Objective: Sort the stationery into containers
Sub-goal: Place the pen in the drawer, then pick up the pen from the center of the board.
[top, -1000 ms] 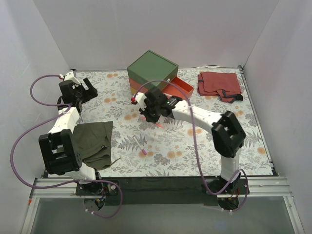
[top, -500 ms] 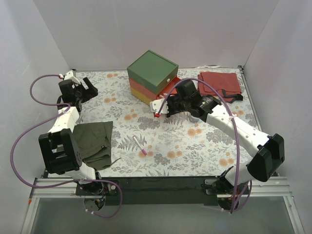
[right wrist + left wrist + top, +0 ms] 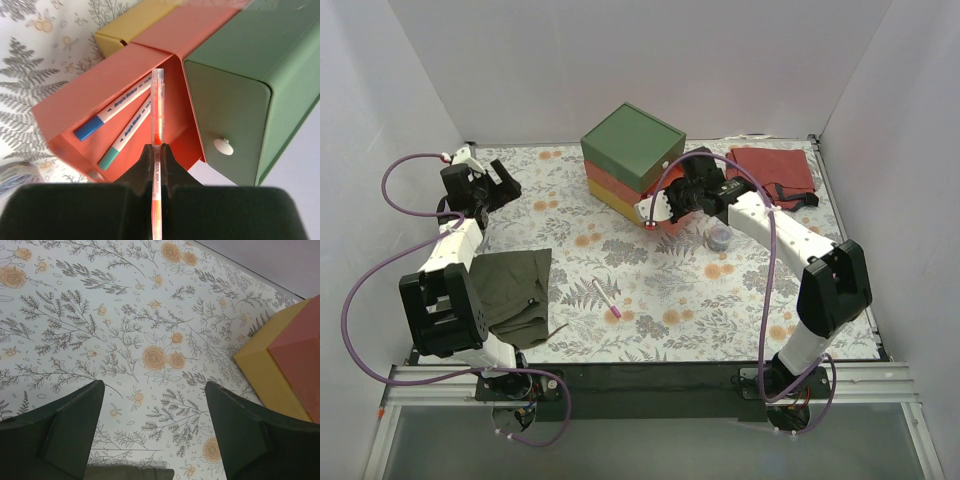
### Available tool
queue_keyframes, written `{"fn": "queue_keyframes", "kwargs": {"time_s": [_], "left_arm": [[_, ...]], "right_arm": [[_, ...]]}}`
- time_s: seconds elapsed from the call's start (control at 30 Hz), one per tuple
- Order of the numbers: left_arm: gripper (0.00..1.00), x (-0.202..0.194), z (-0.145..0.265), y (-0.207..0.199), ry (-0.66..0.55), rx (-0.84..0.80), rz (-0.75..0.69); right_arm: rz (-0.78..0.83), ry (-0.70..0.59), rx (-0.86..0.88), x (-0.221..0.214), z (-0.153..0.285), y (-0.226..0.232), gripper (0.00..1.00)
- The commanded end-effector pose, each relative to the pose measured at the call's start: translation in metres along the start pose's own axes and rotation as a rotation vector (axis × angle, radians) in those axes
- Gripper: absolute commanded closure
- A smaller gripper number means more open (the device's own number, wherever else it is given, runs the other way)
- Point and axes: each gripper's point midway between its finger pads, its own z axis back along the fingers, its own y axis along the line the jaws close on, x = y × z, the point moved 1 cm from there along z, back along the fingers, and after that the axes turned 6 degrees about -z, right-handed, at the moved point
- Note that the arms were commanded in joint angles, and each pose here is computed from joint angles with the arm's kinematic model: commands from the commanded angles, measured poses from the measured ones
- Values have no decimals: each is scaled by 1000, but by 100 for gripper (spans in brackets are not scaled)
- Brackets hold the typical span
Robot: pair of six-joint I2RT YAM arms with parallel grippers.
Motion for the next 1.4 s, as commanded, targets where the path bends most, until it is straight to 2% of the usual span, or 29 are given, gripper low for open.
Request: {"fn": "queue_keyframes", "kwargs": {"time_s": [0.0, 0.03, 0.1, 0.13, 0.17, 0.33, 0.43, 0.5, 0.6, 0.63, 0.73, 0.83, 0.87, 0.9, 0.97, 1.0, 1.03, 1.1, 1.13, 1.23, 1.37], "left_arm": [[17, 17, 4, 1, -29, 5, -4], [17, 17, 5, 2, -27, 9, -2], [17, 17, 5, 2, -28, 10, -2], [17, 16, 5, 4, -26, 13, 0], [17, 15, 5, 5, -25, 15, 1], [17, 16, 3, 7, -25, 12, 9], [17, 15, 3, 8, -26, 15, 9], [17, 13, 3, 9, -23, 16, 12], [17, 7, 3, 8, -8, 11, 19], [17, 6, 4, 9, -9, 12, 22], [17, 5, 4, 8, -4, 7, 25], [18, 4, 5, 6, 1, 2, 23], [17, 5, 6, 6, 0, 2, 21], [18, 6, 6, 5, -1, -1, 18], [17, 4, 8, 6, 5, 0, 17], [17, 6, 9, 5, -1, -1, 14], [17, 7, 10, 6, -3, 10, 14], [17, 7, 13, 8, -9, 25, 11], [16, 9, 14, 15, -20, 69, 17], [14, 16, 15, 24, -51, 129, 10], [14, 16, 12, 23, -47, 113, -1]], "right_arm": [[39, 70, -83, -15, -1, -33, 96], [27, 80, -87, -20, -1, -35, 94], [-4, 94, -98, -25, -1, -40, 78], [-21, 103, -103, -30, 0, -41, 65], [-32, 118, -113, -32, 1, -44, 57], [-101, 141, -165, -36, 16, -56, 53], [-163, 97, -223, -24, 38, -69, 51], [-220, 28, -267, -7, 58, -81, 46], [-512, -135, -274, 30, 82, -86, 38], [-669, -215, -161, 49, 82, -67, 37], [-782, -372, 122, 100, 84, -19, 37], [-910, -460, 366, 146, 72, 26, 39], [-1005, -464, 441, 157, 68, 35, 40], [-1087, -441, 535, 166, 50, 48, 41], [-1227, -368, 571, 171, 23, 52, 41], [-1352, -308, 637, 176, 1, 63, 36], [-1387, -275, 618, 174, -14, 69, 12], [-1458, -210, 596, 181, -37, 78, 8], [-1472, -178, 575, 182, -46, 80, 9], [-1525, -57, 553, 182, -70, 99, 22], [-1540, 43, 516, 180, -90, 117, 28]]}}
